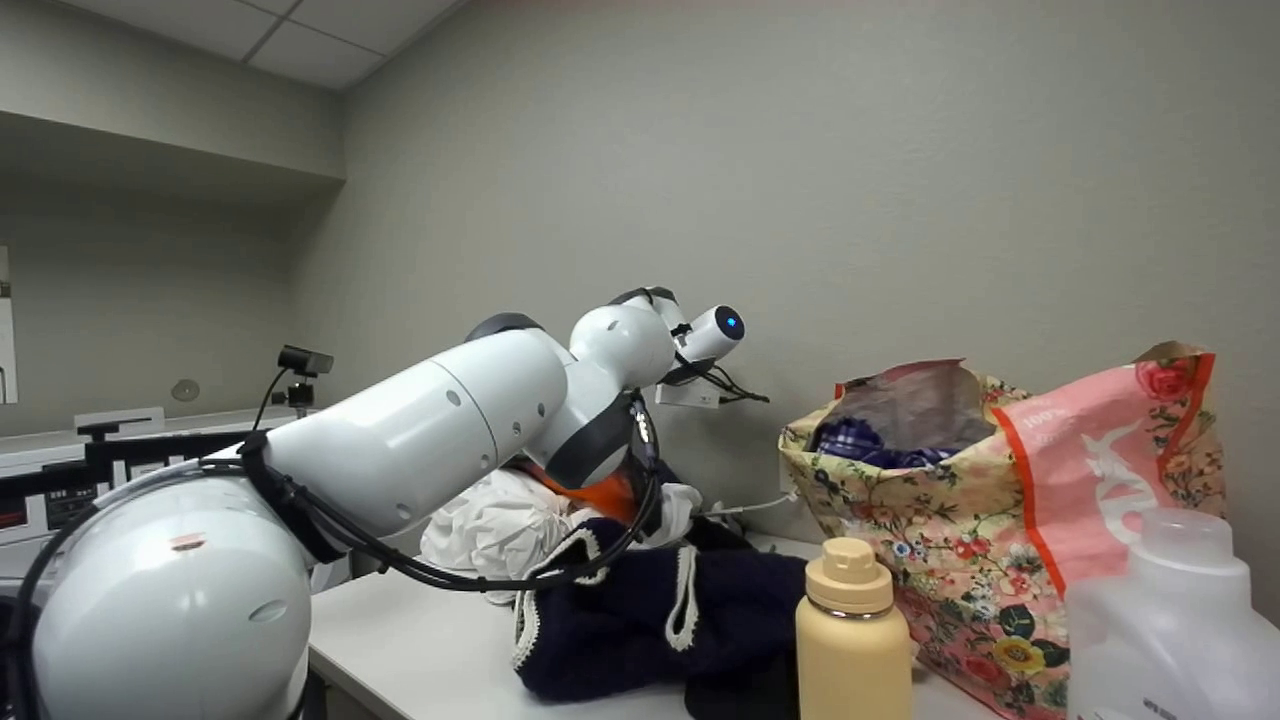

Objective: Move the socks to the left

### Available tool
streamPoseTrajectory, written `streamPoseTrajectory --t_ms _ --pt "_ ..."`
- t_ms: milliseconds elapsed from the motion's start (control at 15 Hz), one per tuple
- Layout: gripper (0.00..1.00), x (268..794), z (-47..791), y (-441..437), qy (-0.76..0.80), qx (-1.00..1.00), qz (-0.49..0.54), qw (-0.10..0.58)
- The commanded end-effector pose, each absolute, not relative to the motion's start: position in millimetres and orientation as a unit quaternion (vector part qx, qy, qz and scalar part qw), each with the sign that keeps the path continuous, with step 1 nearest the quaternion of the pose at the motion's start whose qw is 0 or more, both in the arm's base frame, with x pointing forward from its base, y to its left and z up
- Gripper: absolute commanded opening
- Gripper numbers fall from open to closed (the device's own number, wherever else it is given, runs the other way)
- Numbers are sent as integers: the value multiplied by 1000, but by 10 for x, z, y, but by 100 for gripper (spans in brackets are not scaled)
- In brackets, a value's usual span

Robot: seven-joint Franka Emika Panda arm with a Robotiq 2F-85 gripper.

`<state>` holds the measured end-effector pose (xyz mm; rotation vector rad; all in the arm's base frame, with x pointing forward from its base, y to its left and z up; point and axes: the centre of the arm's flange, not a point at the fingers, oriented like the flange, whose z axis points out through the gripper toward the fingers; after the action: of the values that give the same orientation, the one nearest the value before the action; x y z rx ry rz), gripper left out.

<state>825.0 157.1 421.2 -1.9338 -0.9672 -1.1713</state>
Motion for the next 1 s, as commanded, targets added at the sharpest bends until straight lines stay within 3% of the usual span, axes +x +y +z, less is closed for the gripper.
streamPoseTrajectory --t_ms 0,200,533,933 --pt "84 8579 4210 1442 -367 -787 -428 250" --pt "100 8559 4125 1220 -370 -825 -387 179" --pt "100 8368 4069 849 -349 -878 -317 78" --pt "100 8190 4173 425 -306 -903 -299 23"
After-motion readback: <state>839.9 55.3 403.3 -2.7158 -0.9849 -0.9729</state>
